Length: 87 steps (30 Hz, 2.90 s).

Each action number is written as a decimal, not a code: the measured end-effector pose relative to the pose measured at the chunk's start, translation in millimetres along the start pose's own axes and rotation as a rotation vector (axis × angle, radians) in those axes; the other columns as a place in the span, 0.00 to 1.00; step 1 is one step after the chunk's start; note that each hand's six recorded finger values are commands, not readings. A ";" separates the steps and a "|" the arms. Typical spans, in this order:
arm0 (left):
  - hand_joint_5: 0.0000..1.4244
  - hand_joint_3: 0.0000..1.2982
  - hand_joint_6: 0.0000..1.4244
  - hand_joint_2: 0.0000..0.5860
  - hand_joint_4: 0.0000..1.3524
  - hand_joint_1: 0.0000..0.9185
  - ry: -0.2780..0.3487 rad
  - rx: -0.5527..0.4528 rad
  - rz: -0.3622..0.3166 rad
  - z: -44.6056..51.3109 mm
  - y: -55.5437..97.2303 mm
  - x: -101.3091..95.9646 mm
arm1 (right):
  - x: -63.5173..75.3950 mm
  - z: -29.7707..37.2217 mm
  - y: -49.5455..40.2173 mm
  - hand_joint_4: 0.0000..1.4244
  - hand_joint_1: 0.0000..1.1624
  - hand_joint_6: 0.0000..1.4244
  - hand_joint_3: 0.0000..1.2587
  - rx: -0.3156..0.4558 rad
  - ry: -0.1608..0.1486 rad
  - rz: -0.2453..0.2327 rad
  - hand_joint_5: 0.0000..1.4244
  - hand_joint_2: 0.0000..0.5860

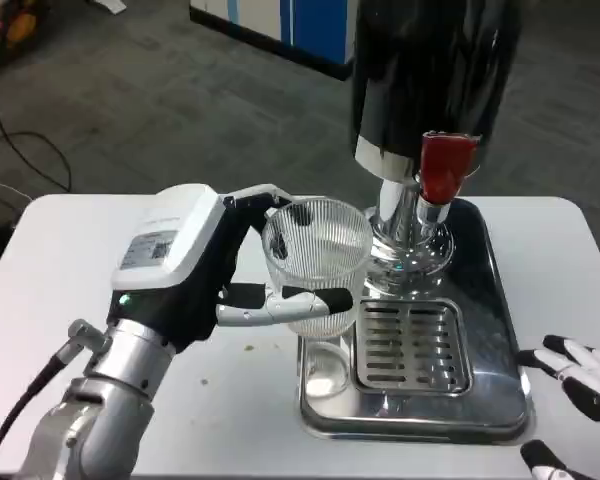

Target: Grasp the cup under the faucet to collect the drink, then remove the cup.

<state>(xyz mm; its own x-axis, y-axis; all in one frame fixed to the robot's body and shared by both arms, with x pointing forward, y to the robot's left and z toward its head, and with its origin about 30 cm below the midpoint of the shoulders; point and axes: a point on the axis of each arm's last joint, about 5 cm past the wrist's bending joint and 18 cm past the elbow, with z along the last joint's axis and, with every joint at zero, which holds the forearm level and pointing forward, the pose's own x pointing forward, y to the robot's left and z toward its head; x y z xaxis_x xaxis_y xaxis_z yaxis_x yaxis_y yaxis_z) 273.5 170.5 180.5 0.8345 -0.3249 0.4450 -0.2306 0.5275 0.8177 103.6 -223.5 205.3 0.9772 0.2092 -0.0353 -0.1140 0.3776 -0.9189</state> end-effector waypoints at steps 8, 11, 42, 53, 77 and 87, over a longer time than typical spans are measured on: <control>0.92 0.82 1.00 0.19 0.83 0.45 0.023 0.000 -0.048 -4.1 -17.5 5.7 | 1.1 1.7 3.5 0.00 0.32 0.00 0.08 0.027 -0.002 -0.006 0.00 0.81; 0.92 0.82 1.00 0.19 0.83 0.45 0.028 0.000 -0.064 -4.4 -23.6 9.6 | 2.5 2.1 2.5 0.00 0.31 0.00 0.08 0.029 -0.008 -0.016 0.00 0.81; 0.86 0.75 1.00 0.13 0.77 0.42 -0.110 -0.005 -0.175 19.9 -49.2 44.4 | 1.1 -9.4 -4.1 0.00 0.28 0.00 0.09 0.067 0.036 -0.016 0.00 0.79; 0.64 0.56 0.92 0.12 0.47 0.23 -0.134 0.026 -0.205 23.0 -44.5 46.3 | 2.3 -11.7 -4.6 0.01 0.28 0.00 0.14 0.089 0.034 -0.015 0.02 0.80; 0.35 0.41 0.58 0.12 0.21 0.15 -0.173 0.066 -0.094 28.4 -19.3 35.9 | 7.1 -16.0 -5.5 0.03 0.31 0.00 0.16 0.122 0.040 -0.019 0.04 0.82; 0.35 0.40 0.58 0.13 0.21 0.15 -0.145 0.081 -0.051 21.6 -2.5 16.9 | 8.4 -16.0 -6.3 0.03 0.31 0.00 0.17 0.137 0.034 -0.021 0.04 0.82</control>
<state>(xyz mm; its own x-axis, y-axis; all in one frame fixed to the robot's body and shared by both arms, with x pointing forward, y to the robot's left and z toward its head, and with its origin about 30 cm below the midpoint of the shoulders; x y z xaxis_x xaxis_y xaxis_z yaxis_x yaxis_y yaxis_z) 277.4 146.8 193.8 0.7664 -0.4630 0.4452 -0.2340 0.4443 0.8648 115.4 -238.5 204.5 0.9849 0.1704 -0.0315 -0.1141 0.5015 -0.8576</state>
